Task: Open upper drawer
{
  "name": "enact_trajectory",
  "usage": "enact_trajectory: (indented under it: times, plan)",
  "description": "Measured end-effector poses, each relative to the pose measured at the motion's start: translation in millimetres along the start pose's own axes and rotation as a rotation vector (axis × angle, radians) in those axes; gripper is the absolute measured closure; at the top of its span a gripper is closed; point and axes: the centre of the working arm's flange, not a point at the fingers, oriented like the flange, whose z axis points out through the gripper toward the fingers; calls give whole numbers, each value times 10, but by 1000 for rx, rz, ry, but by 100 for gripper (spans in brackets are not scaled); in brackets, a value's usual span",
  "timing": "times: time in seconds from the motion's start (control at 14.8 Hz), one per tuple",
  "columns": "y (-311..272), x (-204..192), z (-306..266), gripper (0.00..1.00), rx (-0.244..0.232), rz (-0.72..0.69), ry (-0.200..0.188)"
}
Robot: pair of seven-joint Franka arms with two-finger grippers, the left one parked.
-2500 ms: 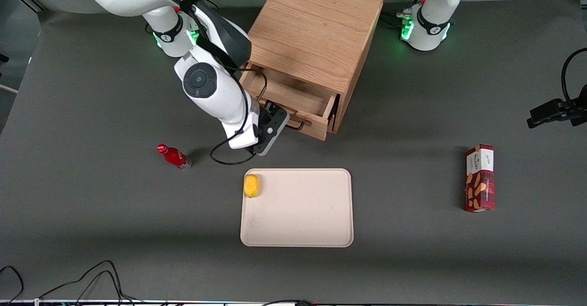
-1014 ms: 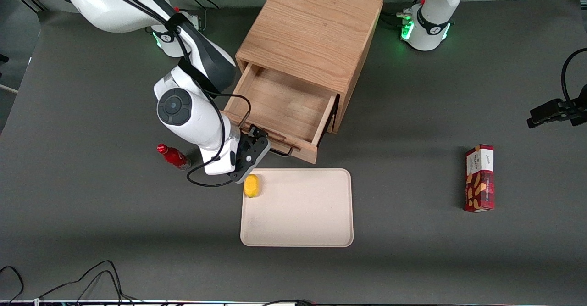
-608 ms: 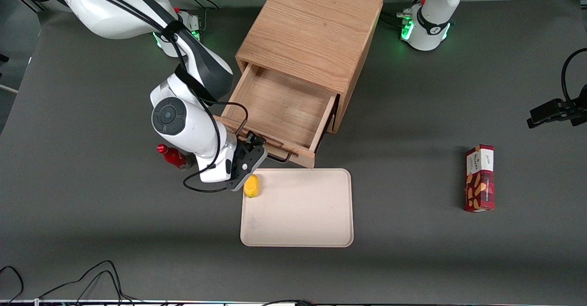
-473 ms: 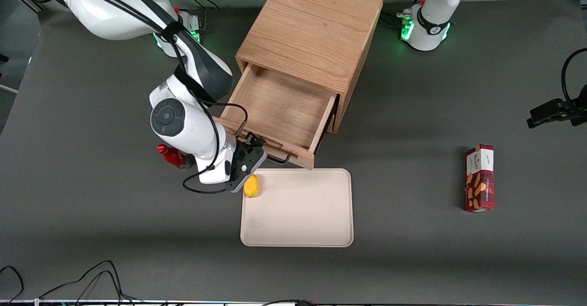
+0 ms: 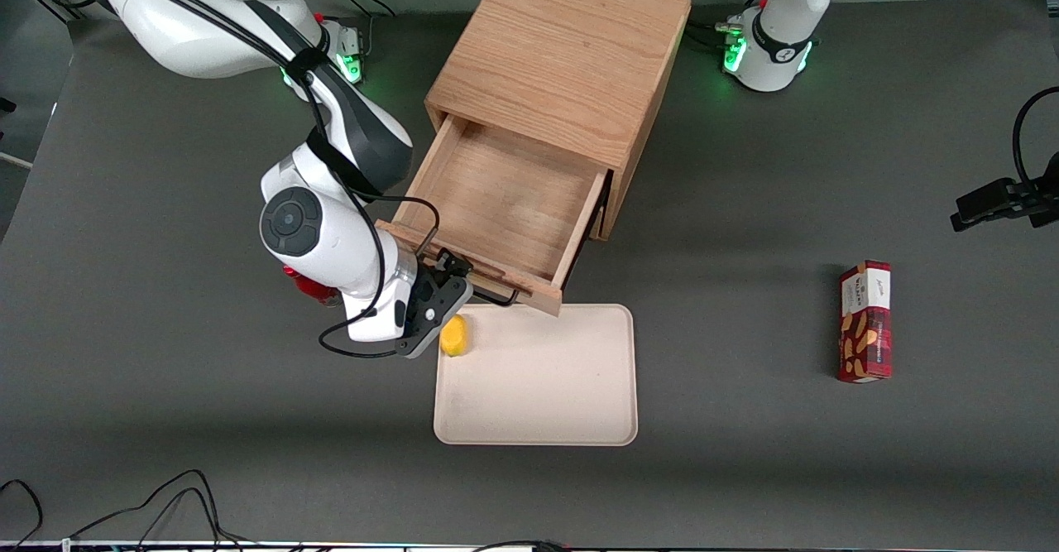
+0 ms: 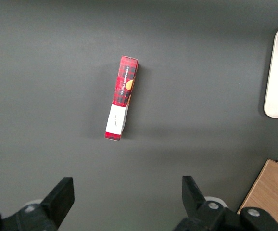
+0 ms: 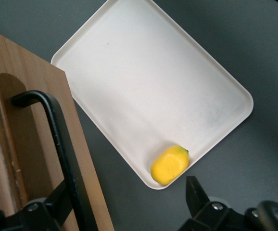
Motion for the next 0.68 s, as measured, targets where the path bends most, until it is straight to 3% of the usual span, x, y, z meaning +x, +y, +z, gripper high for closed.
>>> enact_trajectory:
  times: [0.68]
  plan:
    - [150,-12,-46,0,-13,19,-4]
